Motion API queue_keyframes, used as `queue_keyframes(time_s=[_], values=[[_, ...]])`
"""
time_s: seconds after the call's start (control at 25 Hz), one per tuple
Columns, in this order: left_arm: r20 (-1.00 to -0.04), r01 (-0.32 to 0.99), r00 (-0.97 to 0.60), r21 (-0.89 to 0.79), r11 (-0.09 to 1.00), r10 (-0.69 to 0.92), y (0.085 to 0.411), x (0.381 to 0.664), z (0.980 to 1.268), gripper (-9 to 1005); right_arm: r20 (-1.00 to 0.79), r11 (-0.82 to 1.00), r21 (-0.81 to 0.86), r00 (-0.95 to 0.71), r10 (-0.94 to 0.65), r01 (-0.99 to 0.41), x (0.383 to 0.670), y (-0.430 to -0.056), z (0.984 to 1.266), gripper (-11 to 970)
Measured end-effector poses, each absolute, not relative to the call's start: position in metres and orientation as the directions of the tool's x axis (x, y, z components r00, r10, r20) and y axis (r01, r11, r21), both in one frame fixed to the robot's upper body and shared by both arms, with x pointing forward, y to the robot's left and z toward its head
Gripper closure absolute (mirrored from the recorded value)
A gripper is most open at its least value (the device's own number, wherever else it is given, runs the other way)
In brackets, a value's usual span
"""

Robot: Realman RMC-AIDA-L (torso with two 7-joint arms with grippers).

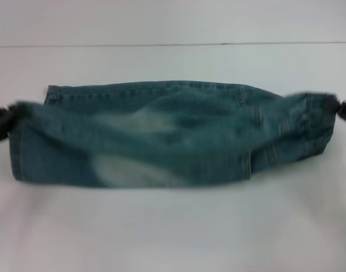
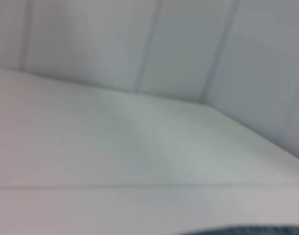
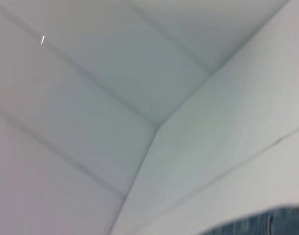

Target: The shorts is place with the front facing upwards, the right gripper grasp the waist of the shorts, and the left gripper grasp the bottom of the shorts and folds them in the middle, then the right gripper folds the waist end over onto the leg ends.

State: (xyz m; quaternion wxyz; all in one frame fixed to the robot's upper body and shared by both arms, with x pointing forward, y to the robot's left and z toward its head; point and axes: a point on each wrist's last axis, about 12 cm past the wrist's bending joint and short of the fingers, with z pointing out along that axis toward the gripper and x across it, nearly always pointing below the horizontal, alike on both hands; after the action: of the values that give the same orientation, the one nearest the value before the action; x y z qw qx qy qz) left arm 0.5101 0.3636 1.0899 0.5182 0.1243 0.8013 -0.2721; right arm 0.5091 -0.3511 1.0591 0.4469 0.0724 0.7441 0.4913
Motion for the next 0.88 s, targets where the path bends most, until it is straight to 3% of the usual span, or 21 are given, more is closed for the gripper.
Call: queue_keyframes(time_s=[0.28,0.52,0.88], values=[[-0.911,0.4,-0.389,-0.302,0.865,-0.138,0.365,0.529,1.09,888,-0.551,0.492,0.833,-0.466,0.692,-0.253,0.535,-0.351,1.062,922],[-0.907,0.389,-0.393,-0.315,0.865,-0.153,0.356,0.542,1.086,883,-0.543,0.507,0.836,-0.445,0.712,-0.208,0.555,-0.342,1.062,922],[-0.917,0.395,-0.396,-0.218,0.893,-0.05,0.327,0.573,1.073,876,-0.571,0.584,0.805,-0.405,0.714,-0.104,0.57,-0.34,1.053,923]])
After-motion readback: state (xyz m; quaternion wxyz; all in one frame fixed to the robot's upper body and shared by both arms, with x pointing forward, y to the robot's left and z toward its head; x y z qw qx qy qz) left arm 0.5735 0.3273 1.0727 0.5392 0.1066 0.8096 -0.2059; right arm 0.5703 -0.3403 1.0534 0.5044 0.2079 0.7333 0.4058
